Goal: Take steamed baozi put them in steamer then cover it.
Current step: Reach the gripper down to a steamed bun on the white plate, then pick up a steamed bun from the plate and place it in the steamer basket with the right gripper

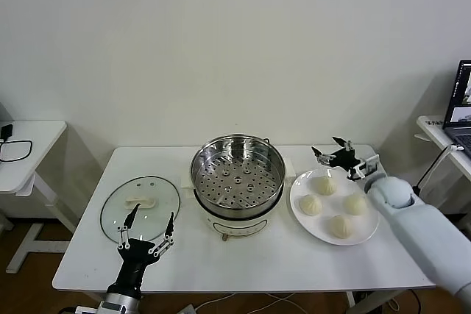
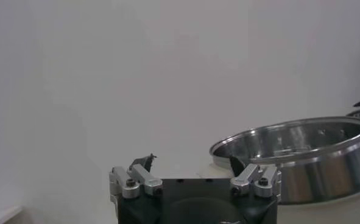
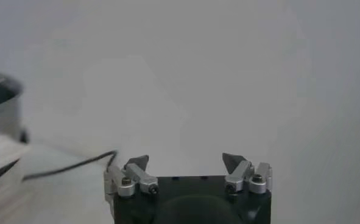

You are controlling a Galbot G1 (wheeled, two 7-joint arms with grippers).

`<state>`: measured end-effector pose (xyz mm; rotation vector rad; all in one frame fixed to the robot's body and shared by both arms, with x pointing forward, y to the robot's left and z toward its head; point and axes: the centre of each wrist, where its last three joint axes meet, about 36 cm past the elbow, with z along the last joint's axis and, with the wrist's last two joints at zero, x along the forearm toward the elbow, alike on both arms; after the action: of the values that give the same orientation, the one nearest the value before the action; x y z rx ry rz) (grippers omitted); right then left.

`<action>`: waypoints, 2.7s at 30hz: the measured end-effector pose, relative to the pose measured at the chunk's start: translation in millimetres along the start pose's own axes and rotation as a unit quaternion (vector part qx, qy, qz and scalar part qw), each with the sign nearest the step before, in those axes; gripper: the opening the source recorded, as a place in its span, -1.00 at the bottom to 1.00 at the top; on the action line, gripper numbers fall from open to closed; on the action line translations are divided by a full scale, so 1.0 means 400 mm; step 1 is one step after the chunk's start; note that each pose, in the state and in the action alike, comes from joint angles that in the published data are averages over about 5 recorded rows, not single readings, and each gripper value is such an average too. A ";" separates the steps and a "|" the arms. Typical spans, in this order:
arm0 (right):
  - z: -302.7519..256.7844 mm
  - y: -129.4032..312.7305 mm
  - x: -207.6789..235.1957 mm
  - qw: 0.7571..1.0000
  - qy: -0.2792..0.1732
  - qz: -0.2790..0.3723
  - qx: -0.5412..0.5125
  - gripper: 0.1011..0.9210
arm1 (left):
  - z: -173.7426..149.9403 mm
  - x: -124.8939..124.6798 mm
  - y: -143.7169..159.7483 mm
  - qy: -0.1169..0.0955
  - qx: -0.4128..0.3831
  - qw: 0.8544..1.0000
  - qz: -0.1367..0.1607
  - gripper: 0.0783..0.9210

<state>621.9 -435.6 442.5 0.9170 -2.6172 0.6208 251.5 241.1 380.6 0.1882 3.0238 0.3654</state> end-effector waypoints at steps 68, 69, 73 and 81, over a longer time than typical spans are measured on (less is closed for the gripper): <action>-0.205 -0.136 -0.207 0.839 0.299 -0.292 0.348 0.31 | -0.011 0.007 0.004 0.003 0.003 1.000 -0.018 0.77; -0.225 -0.141 -0.200 0.838 0.291 -0.293 0.357 0.31 | -0.013 0.007 0.004 0.002 0.003 1.000 -0.018 0.77; -0.334 -0.156 -0.174 0.823 0.252 -0.301 0.412 0.31 | -0.020 0.009 0.005 0.000 0.003 1.000 -0.018 0.77; -0.611 -0.135 -0.144 0.745 0.158 -0.330 0.557 0.30 | -0.029 0.011 0.002 -0.003 0.006 1.000 -0.018 0.77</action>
<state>732.8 -324.3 645.6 1.6883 -1.2343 1.9256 245.9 239.8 391.8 0.1345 3.0185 0.3442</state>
